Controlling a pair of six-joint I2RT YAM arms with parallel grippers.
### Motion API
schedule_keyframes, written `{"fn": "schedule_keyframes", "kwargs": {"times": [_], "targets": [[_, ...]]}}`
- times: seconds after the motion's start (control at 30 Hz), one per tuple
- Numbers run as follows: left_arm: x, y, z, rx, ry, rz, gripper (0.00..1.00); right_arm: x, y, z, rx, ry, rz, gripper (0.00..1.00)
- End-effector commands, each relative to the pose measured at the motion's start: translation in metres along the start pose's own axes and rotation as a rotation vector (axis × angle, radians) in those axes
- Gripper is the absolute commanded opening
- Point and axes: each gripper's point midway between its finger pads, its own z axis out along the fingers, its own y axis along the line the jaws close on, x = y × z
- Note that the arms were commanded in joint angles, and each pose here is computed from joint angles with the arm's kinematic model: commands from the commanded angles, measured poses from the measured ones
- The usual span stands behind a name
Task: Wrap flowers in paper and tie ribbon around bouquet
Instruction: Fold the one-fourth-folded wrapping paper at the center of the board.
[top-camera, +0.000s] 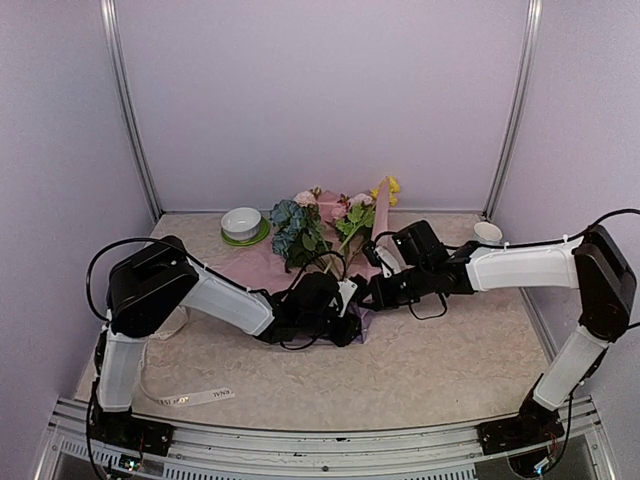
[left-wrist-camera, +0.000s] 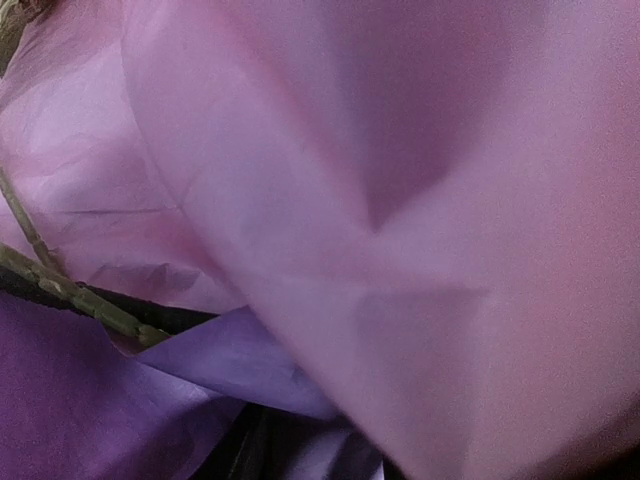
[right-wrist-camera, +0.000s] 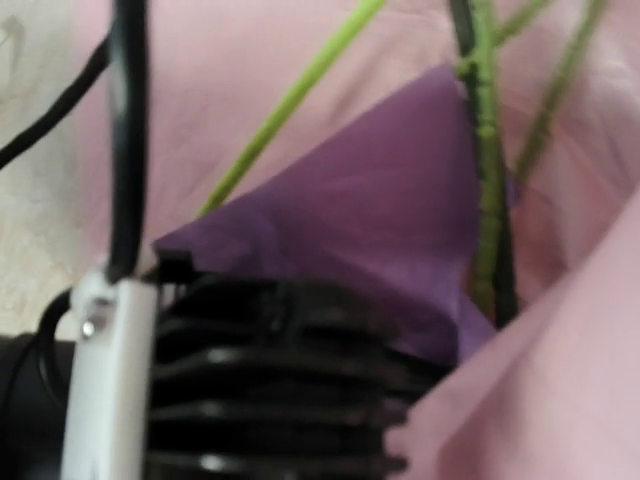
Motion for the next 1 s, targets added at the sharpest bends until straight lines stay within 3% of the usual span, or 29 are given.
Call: {"fn": "schedule_keyframes", "kwargs": {"times": [0.0, 0.23, 0.57, 0.7, 0.87, 0.97], "targets": [[0.065, 0.022, -0.004, 0.013, 0.182, -0.048, 0.41, -0.006, 0.022, 0.018, -0.106, -0.010, -0.101, 0.00], [0.052, 0.020, -0.018, 0.073, 0.128, -0.070, 0.43, 0.000, 0.003, 0.033, -0.031, 0.011, -0.076, 0.00], [-0.021, -0.004, -0.067, 0.162, -0.035, 0.005, 0.48, 0.006, -0.022, 0.040, 0.085, 0.038, -0.091, 0.00], [-0.036, 0.012, -0.091, 0.068, -0.050, -0.008, 0.48, 0.009, -0.028, 0.047, 0.111, 0.066, -0.097, 0.00], [0.021, 0.086, -0.092, -0.173, 0.134, -0.157, 0.43, 0.001, -0.024, 0.046, 0.106, 0.051, -0.121, 0.00], [0.039, 0.095, -0.095, -0.187, 0.166, -0.192, 0.45, 0.004, -0.025, 0.047, 0.118, 0.062, -0.135, 0.00]]}}
